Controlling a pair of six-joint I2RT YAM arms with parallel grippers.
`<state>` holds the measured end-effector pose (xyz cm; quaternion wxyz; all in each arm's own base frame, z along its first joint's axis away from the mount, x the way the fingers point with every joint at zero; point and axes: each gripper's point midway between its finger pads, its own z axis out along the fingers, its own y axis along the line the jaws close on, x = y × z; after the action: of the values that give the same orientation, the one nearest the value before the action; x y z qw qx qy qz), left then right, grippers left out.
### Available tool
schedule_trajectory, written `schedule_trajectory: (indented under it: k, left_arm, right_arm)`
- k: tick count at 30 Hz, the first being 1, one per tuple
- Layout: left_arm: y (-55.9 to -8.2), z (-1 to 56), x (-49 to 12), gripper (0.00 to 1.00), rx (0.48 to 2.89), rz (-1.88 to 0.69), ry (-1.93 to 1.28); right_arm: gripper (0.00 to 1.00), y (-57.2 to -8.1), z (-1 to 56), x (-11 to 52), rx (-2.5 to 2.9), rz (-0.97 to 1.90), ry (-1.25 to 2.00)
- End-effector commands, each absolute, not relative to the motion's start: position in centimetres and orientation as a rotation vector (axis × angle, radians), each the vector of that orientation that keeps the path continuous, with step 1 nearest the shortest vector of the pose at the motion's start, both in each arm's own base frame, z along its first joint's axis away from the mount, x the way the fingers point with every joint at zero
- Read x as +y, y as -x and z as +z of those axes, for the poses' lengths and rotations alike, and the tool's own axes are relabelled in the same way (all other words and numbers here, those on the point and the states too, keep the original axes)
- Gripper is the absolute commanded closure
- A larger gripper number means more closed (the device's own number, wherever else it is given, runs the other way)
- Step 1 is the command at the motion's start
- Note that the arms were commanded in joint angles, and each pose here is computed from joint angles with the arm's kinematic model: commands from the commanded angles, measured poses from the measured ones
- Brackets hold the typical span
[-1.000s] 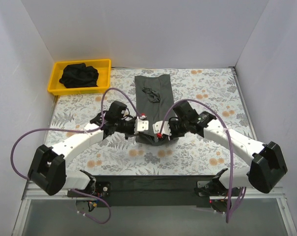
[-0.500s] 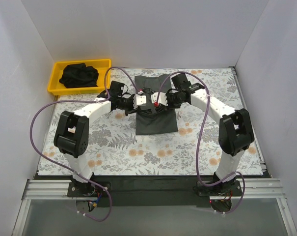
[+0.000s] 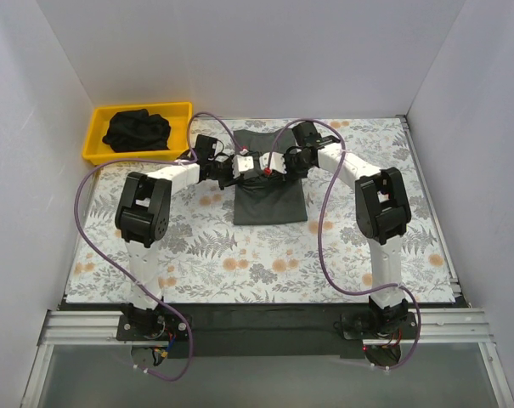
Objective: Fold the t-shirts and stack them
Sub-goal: Fold the tshirt
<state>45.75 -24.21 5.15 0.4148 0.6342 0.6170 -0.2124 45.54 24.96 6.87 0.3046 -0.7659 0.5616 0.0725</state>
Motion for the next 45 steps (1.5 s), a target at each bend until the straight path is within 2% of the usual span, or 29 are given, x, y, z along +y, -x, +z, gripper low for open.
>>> schedule_trajectory:
  k: [1,2,3,4,8,12,13,14,19,22,32,39,42,44,45]
  left_arm:
    - [-48.1,7.7,-24.2,1.00,1.496,-0.455,-1.549]
    - [-48.7,7.7,-24.1,0.98,1.496,-0.434,-1.535]
    - [-49.2,7.9,-24.0,0.92,1.505,-0.419,-1.518]
    - [-49.8,7.9,-23.5,0.82,1.549,-0.394,-1.481]
    - [-51.1,11.8,-22.4,0.61,1.573,-0.381,-1.360]
    - [-48.2,15.5,-21.9,0.57,1.554,-0.426,-1.316]
    - [-46.0,14.2,-21.9,0.55,1.578,-0.481,-1.331]
    - [-44.4,15.6,-21.9,0.53,1.560,-0.501,-1.337]
    - [-36.3,12.2,-23.3,0.53,1.572,-0.639,-1.459]
    - [-33.9,10.5,-24.2,0.53,1.568,-0.636,-1.528]
    - [-33.9,4.4,-24.5,0.56,1.618,-0.517,-1.650]
    - [-33.1,3.0,-24.2,0.58,1.619,-0.522,-1.689]
    - [-33.0,2.2,-23.9,0.64,1.634,-0.515,-1.704]
    - [-32.6,1.5,-23.6,0.68,1.643,-0.515,-1.723]
    - [-32.6,1.2,-23.5,0.77,1.642,-0.509,-1.734]
  right_arm:
    - [0.99,-47.8,9.1,25.9,1.421,0.139,1.979]
    - [0.93,-48.0,9.0,25.9,1.430,0.134,1.971]
    - [0.84,-48.1,9.1,25.7,1.439,0.113,1.970]
    - [0.69,-48.5,9.4,25.5,1.443,0.093,1.960]
    - [0.50,-49.3,14.0,24.7,1.446,0.036,1.860]
    - [0.52,-45.8,16.7,23.8,1.445,0.063,1.841]
    - [0.53,-43.7,15.1,23.4,1.485,0.121,1.865]
    - [0.55,-42.2,16.4,23.5,1.464,0.132,1.862]
    - [0.57,-34.4,12.7,23.5,1.484,0.253,1.979]
    - [0.57,-32.2,11.1,24.1,1.496,0.298,2.023]
    - [0.60,-31.2,5.0,23.5,1.572,0.334,2.098]
    - [0.65,-30.3,1.8,21.9,1.582,0.293,2.170]
    - [0.67,-30.7,1.2,21.8,1.594,0.268,2.162]
    - [0.73,-30.9,0.8,21.7,1.610,0.261,2.158]
    - [0.78,-31.2,0.7,21.6,1.624,0.244,2.150]
